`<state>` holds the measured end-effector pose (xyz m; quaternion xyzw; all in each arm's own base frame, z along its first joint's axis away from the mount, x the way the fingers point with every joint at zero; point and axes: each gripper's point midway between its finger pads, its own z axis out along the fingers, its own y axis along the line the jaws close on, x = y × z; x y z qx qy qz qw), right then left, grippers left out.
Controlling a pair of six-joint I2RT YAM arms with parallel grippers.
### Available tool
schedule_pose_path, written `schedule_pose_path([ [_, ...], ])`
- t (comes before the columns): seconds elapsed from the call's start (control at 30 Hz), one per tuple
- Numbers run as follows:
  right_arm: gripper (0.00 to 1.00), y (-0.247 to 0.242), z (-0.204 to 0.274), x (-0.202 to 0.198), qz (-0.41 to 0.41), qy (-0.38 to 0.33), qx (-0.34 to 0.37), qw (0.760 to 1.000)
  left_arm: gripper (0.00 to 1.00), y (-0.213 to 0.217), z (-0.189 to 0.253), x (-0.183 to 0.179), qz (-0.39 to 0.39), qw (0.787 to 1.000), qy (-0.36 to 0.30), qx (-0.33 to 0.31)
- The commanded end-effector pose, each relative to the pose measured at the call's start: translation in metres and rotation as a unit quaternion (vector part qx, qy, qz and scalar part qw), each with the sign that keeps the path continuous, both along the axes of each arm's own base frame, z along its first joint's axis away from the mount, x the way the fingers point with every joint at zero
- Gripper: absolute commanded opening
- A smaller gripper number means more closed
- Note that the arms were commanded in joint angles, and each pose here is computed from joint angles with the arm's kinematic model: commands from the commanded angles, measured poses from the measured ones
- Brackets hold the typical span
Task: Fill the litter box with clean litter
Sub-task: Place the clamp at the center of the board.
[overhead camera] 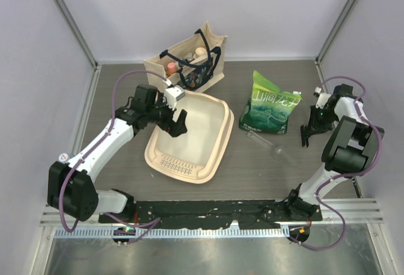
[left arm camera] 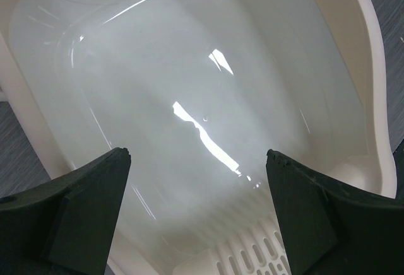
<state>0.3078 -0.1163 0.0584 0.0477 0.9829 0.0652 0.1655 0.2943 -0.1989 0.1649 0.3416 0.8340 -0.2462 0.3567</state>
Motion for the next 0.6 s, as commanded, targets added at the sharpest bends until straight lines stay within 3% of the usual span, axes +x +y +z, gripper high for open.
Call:
schedule_pose_path([
  [0.0,0.02,0.002,0.000,0.005,-0.008,-0.013,0.010,1.000,0.93,-0.005,0.019,0.002,-0.008,0.999,-0.032,-0.017],
  [0.3,0.26,0.004,-0.010,0.002,-0.008,-0.002,0.017,1.000,0.94,-0.008,0.022,-0.001,-0.022,0.999,-0.031,-0.024],
  [0.57,0.39,0.015,-0.012,-0.001,-0.002,-0.009,0.044,0.999,0.94,-0.018,0.032,-0.007,-0.046,0.998,-0.036,-0.026],
])
